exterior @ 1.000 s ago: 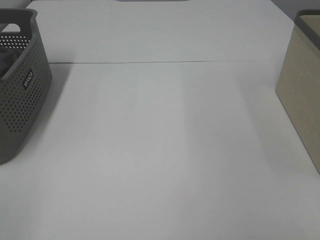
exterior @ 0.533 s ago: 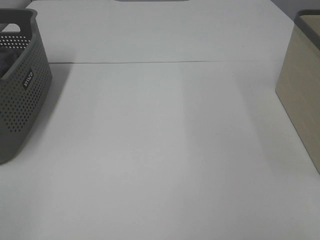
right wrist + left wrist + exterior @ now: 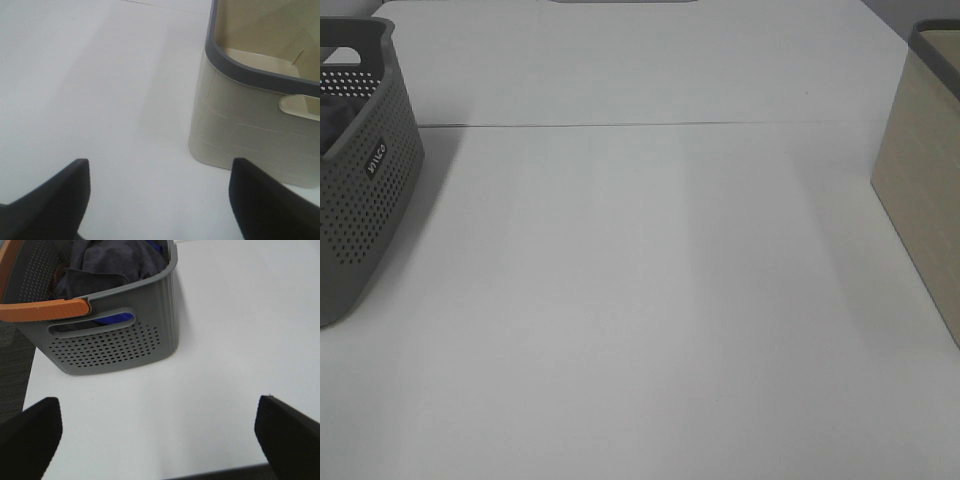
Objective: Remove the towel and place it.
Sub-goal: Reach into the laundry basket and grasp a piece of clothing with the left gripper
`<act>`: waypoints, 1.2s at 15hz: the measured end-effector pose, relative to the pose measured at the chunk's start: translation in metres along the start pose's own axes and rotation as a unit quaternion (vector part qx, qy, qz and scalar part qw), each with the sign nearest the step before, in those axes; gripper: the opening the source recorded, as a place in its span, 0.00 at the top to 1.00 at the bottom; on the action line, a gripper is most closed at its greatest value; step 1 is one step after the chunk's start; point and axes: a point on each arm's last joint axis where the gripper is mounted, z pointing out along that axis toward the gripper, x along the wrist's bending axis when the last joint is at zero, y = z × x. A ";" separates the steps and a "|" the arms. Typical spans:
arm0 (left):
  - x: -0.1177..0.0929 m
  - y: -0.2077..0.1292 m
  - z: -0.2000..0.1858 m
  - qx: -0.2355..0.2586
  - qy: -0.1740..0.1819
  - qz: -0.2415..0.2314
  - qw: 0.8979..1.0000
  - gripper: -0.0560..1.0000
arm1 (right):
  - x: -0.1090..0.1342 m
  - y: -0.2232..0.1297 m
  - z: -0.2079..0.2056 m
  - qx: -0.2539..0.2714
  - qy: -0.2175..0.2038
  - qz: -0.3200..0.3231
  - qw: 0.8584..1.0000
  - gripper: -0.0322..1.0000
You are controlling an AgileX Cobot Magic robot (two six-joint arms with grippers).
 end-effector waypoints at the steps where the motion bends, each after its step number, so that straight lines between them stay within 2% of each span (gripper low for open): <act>1: 0.002 0.009 -0.002 0.009 -0.003 0.019 1.000 0.01 | 0.000 0.000 0.000 0.000 0.000 0.000 1.000 0.24; 2: 0.006 0.029 -0.007 0.013 -0.005 0.057 0.998 0.01 | 0.000 0.000 0.000 0.000 0.000 0.000 1.000 0.24; 3: 0.016 0.071 0.000 0.036 -0.017 0.134 0.990 0.01 | 0.000 0.000 0.000 0.000 0.000 0.000 1.000 0.24; 5: 0.025 0.106 0.017 0.063 -0.029 0.207 0.976 0.01 | 0.000 0.000 0.000 0.000 0.000 0.000 1.000 0.24; 7: 0.035 0.134 0.045 0.102 -0.039 0.268 0.957 0.01 | 0.000 0.000 0.000 0.000 0.000 0.000 1.000 0.24; 8: 0.038 0.140 0.053 0.114 -0.039 0.281 0.952 0.01 | 0.000 0.000 0.000 0.000 0.000 0.000 1.000 0.24; 10: 0.050 0.163 0.080 0.153 -0.030 0.316 0.936 0.01 | 0.000 0.000 0.000 0.000 0.000 0.000 1.000 0.24; 13: 0.066 0.188 0.147 0.231 -0.029 0.350 0.908 0.01 | 0.000 0.000 0.000 0.000 0.000 0.000 1.000 0.24; 16: 0.084 0.199 0.223 0.289 -0.057 0.363 0.884 0.01 | 0.000 0.000 0.000 0.000 0.000 0.000 1.000 0.24; 17: 0.093 0.198 0.247 0.299 -0.071 0.357 0.882 0.01 | 0.000 0.000 0.000 0.000 0.000 0.000 1.000 0.24; 18: 0.108 0.194 0.292 0.306 -0.115 0.350 0.878 0.01 | 0.000 0.000 0.000 0.000 0.000 0.000 1.000 0.24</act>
